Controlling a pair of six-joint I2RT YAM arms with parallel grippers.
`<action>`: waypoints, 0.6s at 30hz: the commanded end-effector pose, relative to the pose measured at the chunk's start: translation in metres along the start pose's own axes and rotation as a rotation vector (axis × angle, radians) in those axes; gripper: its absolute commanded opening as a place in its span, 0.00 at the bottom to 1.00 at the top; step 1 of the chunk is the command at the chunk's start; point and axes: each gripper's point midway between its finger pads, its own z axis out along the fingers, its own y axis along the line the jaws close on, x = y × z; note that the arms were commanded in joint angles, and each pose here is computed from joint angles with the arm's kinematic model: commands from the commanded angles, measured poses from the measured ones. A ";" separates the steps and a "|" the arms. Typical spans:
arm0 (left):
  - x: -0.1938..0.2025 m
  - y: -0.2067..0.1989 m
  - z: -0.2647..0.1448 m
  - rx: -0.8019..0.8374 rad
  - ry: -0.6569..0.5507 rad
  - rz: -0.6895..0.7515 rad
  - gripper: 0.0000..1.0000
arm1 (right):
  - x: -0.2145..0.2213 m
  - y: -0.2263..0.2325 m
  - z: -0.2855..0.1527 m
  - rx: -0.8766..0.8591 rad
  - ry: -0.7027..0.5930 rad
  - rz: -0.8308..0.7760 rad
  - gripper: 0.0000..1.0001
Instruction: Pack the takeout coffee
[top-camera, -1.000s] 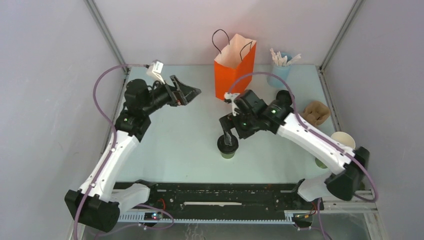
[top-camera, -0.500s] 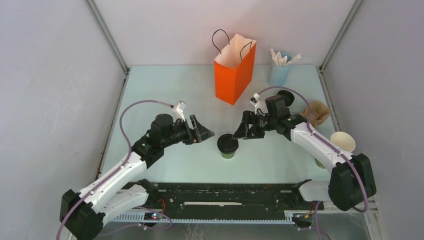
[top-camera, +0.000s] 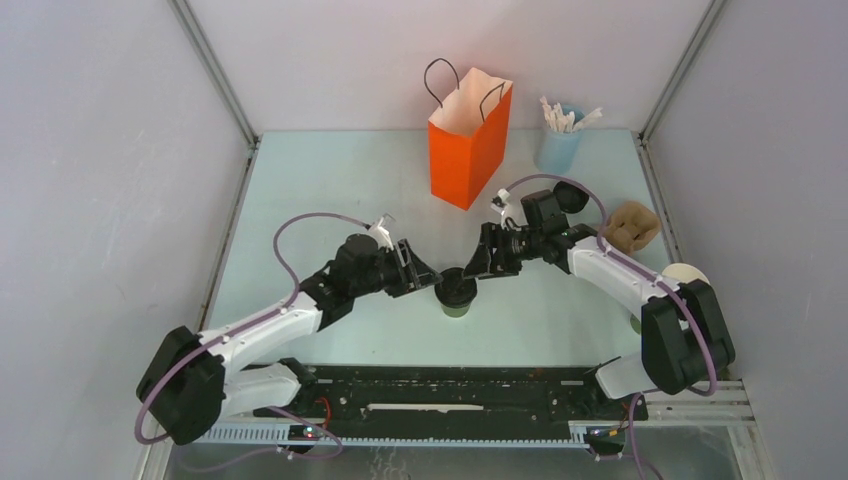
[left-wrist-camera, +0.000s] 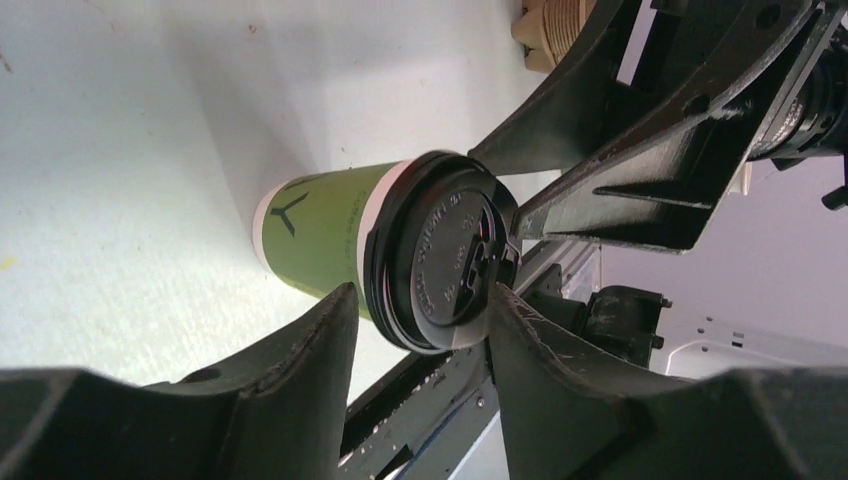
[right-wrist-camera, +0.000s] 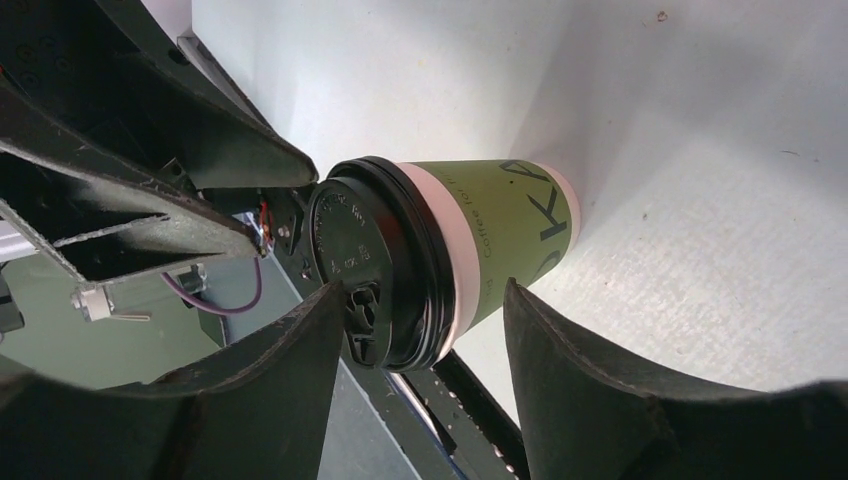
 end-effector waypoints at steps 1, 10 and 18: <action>-0.006 -0.009 0.011 0.048 -0.031 -0.015 0.53 | -0.001 -0.001 0.002 0.001 -0.001 -0.044 0.67; 0.000 -0.013 0.021 0.055 -0.007 -0.014 0.44 | 0.006 0.007 0.006 -0.013 0.020 -0.052 0.60; 0.000 -0.003 0.021 -0.002 -0.018 0.013 0.44 | 0.012 0.002 0.010 0.001 0.022 -0.041 0.48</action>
